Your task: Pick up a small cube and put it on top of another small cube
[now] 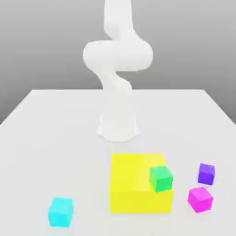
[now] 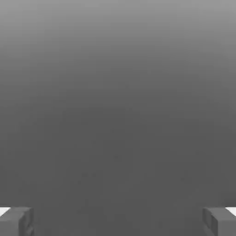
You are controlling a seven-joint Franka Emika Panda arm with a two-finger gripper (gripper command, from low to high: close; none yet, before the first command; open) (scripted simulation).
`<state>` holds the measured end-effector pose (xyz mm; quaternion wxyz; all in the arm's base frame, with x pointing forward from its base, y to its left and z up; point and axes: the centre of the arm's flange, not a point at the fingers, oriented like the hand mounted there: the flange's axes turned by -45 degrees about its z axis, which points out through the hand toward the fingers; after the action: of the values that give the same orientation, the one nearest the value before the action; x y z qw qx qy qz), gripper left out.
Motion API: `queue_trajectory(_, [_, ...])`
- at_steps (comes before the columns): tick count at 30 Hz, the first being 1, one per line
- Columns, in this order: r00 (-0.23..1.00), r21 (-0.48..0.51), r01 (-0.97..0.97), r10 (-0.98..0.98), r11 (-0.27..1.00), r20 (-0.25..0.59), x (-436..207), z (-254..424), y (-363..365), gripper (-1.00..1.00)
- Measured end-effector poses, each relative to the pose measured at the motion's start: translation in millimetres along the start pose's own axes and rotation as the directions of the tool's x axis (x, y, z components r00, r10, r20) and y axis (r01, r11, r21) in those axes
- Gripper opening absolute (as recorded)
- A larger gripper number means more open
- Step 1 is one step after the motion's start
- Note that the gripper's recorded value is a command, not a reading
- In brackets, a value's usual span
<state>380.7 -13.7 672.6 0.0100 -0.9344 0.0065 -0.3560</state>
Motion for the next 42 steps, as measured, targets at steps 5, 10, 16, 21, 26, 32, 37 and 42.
queue_trajectory(5, [0.989, 0.016, -0.016, 0.013, 1.000, 0.145, -15, 103, 29, 0.00])
queue_trajectory(10, [0.959, 0.016, -0.034, 0.028, 0.999, 0.281, -51, 195, 57, 0.00])
queue_trajectory(16, [0.899, -0.003, -0.052, 0.049, 0.999, 0.436, -118, 290, 91, 0.00])
queue_trajectory(21, [0.829, -0.040, -0.063, 0.075, 0.997, 0.554, -190, 351, 123, 0.00])
queue_trajectory(26, [0.754, -0.071, -0.049, 0.084, 0.996, 0.651, -265, 396, 145, 0.00])
queue_trajectory(32, [0.746, -0.074, -0.047, 0.085, 0.996, 0.661, -308, 439, 149, -1.00])
queue_trajectory(37, [0.745, -0.074, -0.048, 0.085, 0.996, 0.662, -312, 443, 149, -1.00])
queue_trajectory(42, [0.745, -0.074, -0.047, 0.084, 0.996, 0.661, -281, 409, 148, -1.00])
